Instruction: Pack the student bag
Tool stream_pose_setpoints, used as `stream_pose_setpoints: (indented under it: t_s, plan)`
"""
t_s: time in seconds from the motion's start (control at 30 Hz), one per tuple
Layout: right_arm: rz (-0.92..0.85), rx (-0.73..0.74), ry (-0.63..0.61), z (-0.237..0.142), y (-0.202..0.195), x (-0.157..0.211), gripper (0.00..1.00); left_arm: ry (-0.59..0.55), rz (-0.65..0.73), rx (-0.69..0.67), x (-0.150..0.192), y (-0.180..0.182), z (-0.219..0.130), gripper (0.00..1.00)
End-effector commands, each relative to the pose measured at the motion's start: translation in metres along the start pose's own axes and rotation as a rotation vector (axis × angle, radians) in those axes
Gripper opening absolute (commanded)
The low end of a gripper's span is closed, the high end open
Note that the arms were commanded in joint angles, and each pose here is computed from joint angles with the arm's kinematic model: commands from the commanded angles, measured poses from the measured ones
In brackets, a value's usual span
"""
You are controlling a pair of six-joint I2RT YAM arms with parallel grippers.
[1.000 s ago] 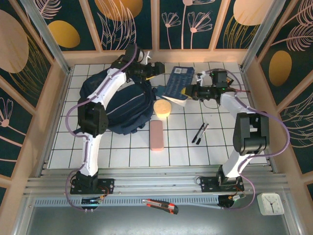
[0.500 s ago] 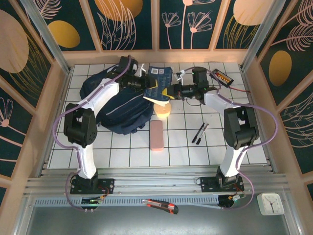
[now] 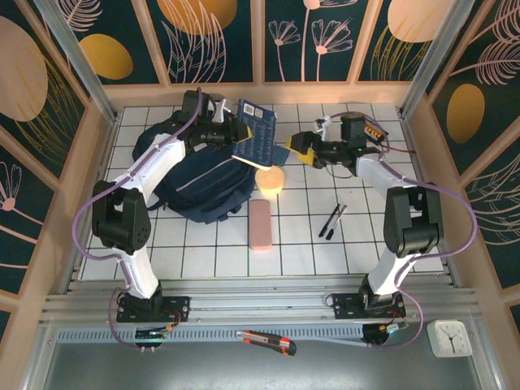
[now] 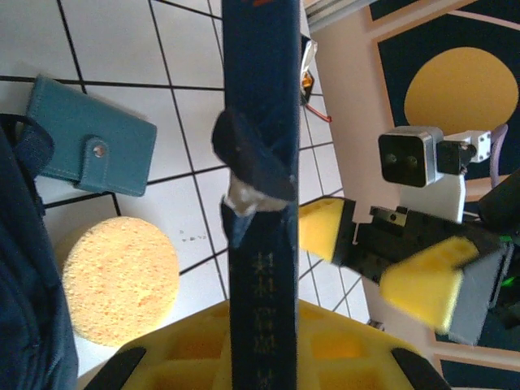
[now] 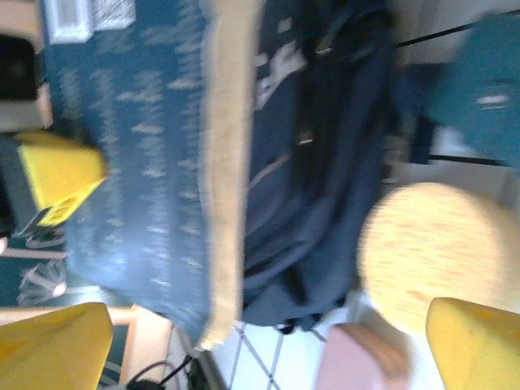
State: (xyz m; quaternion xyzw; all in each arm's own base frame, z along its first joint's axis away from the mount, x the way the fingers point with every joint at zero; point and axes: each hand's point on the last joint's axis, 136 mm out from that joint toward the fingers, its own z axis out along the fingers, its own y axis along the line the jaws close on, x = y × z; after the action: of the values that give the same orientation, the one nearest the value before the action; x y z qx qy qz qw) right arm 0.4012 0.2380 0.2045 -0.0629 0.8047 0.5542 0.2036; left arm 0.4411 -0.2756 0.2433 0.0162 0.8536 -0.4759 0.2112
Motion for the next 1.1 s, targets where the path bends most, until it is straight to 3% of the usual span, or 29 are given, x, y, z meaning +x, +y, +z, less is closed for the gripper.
stream_pose_setpoints:
  t_s: [0.0,0.3,0.4,0.5,0.63,0.83,0.87,0.97,1.0,1.03,1.07]
  plan:
    - [-0.087,-0.155,0.054,0.028,0.036,0.002,0.99,-0.020,0.072,0.116,-0.013,-0.039,-0.011,0.00]
    - [-0.106,-0.268,0.027,0.060,0.042,-0.019,0.99,-0.011,0.033,0.192,0.001,-0.048,-0.019,0.00]
    - [-0.123,-0.316,0.007,0.059,0.053,-0.022,0.91,-0.007,0.027,0.179,0.006,-0.044,-0.019,0.00]
    - [-0.127,-0.365,-0.003,0.054,0.062,-0.021,0.70,0.000,0.014,0.166,0.013,-0.036,-0.018,0.00]
    - [-0.137,-0.412,0.001,0.044,0.075,-0.015,0.31,-0.005,0.002,0.132,0.016,-0.025,-0.016,0.00]
    - [-0.124,-0.349,-0.010,0.032,0.072,-0.008,0.00,-0.012,0.048,0.018,0.012,-0.011,-0.017,0.00]
    - [-0.129,-0.319,-0.014,0.032,0.069,-0.009,0.00,-0.010,0.062,-0.006,0.013,-0.008,-0.019,0.13]
    - [-0.150,-0.242,-0.053,0.027,0.068,-0.014,0.00,-0.016,0.128,-0.096,0.014,0.000,-0.028,0.37]
    - [-0.150,-0.206,-0.074,0.023,0.065,-0.018,0.00,-0.023,0.155,-0.147,0.014,0.006,-0.033,0.58]
    - [-0.143,-0.156,-0.099,0.020,0.061,-0.023,0.00,-0.030,0.184,-0.210,0.015,0.015,-0.039,0.93]
    - [-0.126,-0.093,-0.126,0.016,0.052,-0.028,0.00,-0.041,0.219,-0.272,0.015,0.024,-0.045,0.99]
